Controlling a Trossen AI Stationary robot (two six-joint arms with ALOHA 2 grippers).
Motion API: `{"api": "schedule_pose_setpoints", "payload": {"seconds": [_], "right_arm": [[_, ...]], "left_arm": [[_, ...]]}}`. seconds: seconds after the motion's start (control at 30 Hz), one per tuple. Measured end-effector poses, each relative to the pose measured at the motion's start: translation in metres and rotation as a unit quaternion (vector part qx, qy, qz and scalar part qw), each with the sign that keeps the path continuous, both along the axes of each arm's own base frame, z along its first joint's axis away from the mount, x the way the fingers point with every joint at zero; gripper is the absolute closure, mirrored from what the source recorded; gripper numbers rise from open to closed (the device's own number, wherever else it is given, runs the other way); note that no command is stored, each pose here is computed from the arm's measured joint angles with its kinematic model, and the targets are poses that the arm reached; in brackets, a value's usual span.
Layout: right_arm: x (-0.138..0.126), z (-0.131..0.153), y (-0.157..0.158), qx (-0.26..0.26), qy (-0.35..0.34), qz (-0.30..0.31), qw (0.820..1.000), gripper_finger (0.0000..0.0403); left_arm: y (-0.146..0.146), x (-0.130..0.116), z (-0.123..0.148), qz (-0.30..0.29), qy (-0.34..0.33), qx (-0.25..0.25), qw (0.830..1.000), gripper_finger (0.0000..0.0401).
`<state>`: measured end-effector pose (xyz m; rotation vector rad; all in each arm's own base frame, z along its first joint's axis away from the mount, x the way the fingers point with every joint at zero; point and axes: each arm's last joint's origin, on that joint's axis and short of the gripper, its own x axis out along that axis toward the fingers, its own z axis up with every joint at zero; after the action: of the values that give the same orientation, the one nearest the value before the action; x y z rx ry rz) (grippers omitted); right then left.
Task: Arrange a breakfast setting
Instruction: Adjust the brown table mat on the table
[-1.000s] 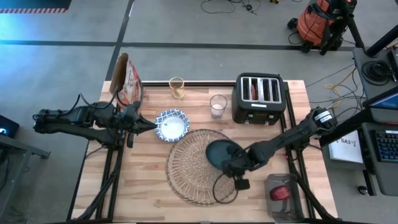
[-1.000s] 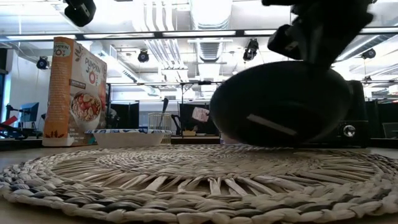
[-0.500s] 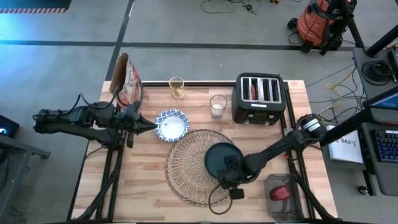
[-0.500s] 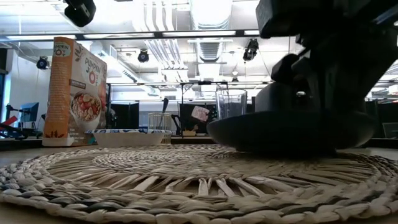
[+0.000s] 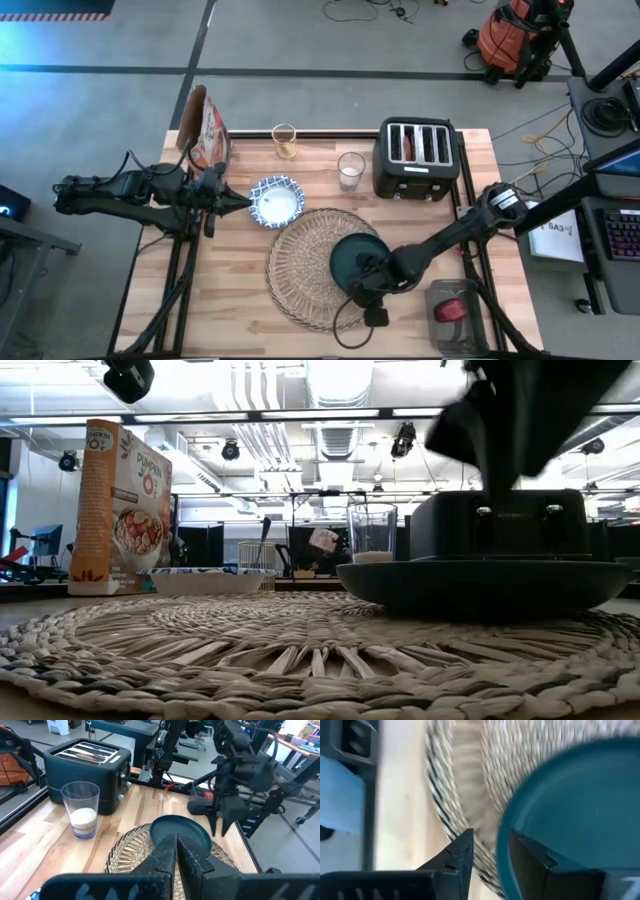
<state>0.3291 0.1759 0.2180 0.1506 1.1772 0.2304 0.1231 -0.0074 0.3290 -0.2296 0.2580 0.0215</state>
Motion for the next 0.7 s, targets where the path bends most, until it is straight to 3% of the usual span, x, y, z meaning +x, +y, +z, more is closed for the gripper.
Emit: {"api": "schedule_pose_setpoints", "payload": {"seconds": [0.07, 0.27, 0.43, 0.7], "right_arm": [[0.004, 0.009, 0.001, -0.006, -0.023, 0.009, 1.000, 0.0286], [0.028, 0.019, -0.013, -0.100, -0.137, 0.021, 0.985, 0.0299], [0.059, 0.014, -0.041, -0.087, -0.193, -0.014, 0.977, 0.0318], [0.090, -0.013, -0.067, -0.078, -0.183, -0.042, 0.979, 0.0345]], "left_arm": [[0.000, 0.000, 0.000, 0.000, 0.000, 0.000, 1.000, 0.0401], [0.000, 0.000, 0.000, 0.000, 0.000, 0.000, 1.000, 0.0401], [0.000, 0.000, 0.000, 0.000, -0.001, -0.001, 1.000, 0.0401], [0.000, -0.002, 0.001, 0.003, -0.004, -0.016, 1.000, 0.0401]]}}
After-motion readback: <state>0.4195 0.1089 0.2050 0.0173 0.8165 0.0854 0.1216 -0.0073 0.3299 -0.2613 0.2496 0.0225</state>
